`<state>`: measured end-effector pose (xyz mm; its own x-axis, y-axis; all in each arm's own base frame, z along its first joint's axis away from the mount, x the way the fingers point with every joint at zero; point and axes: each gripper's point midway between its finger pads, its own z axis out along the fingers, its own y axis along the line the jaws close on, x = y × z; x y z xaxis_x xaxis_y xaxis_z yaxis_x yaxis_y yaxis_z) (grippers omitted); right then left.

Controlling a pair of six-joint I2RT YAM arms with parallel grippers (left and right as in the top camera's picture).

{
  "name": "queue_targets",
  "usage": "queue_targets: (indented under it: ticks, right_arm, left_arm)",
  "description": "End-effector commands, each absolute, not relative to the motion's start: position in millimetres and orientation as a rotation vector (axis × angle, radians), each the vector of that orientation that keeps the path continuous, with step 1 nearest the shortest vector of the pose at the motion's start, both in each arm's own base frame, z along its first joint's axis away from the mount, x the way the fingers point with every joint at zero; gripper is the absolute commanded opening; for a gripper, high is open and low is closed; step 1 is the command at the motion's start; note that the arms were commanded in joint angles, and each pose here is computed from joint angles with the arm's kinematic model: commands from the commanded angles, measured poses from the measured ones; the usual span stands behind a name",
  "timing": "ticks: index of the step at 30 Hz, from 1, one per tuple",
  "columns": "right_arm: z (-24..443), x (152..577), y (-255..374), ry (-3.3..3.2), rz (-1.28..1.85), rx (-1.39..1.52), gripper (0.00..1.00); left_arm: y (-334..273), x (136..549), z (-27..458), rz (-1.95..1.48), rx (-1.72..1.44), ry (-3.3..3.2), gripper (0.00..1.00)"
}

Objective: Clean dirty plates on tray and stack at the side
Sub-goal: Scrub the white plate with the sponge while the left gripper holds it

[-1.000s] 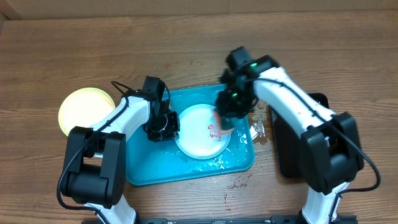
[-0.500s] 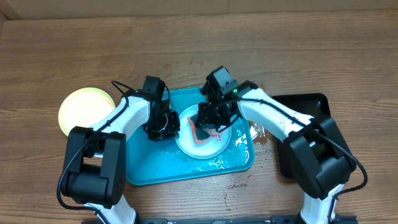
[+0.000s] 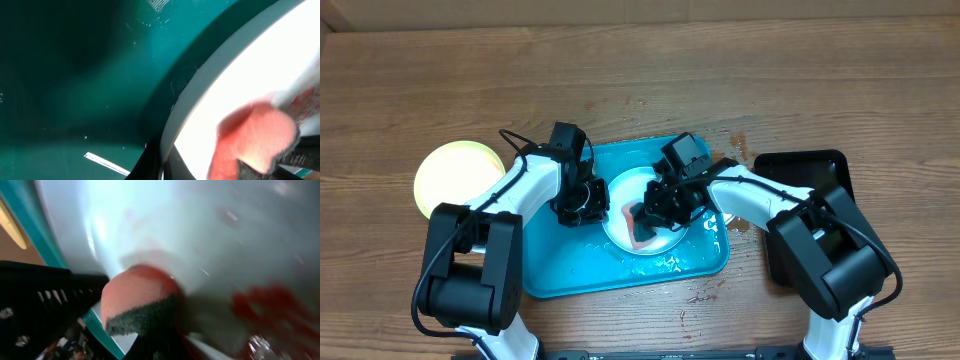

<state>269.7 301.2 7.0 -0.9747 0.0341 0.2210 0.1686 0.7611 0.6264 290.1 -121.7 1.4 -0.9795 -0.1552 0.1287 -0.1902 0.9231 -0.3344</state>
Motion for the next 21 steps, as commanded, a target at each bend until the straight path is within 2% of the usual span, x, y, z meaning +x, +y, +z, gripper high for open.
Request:
queue_targets:
  ticks: [1, 7, 12, 18, 21]
  right_arm:
    - [-1, 274, 271, -2.744, -0.896, -0.311, 0.04]
    - [-8, 298, 194, -2.872, -0.486, -0.523, 0.04]
    - [-9, 310, 165, -2.958, -0.275, -0.594, 0.04]
    - [-9, 315, 182, -2.998, -0.317, -0.564, 0.04]
    - [-3, 314, 221, -3.012, -0.512, -0.363, 0.04]
  left_arm:
    - [-108, 288, -10, 0.44, 0.255, -2.998, 0.04]
    - [-108, 286, -10, 0.432, 0.252, -2.993, 0.04]
    - [-107, 284, -10, 0.428, 0.235, -2.99, 0.04]
    - [-107, 282, -10, 0.425, 0.226, -2.984, 0.04]
    - [-107, 281, -10, 0.423, 0.225, -2.98, 0.04]
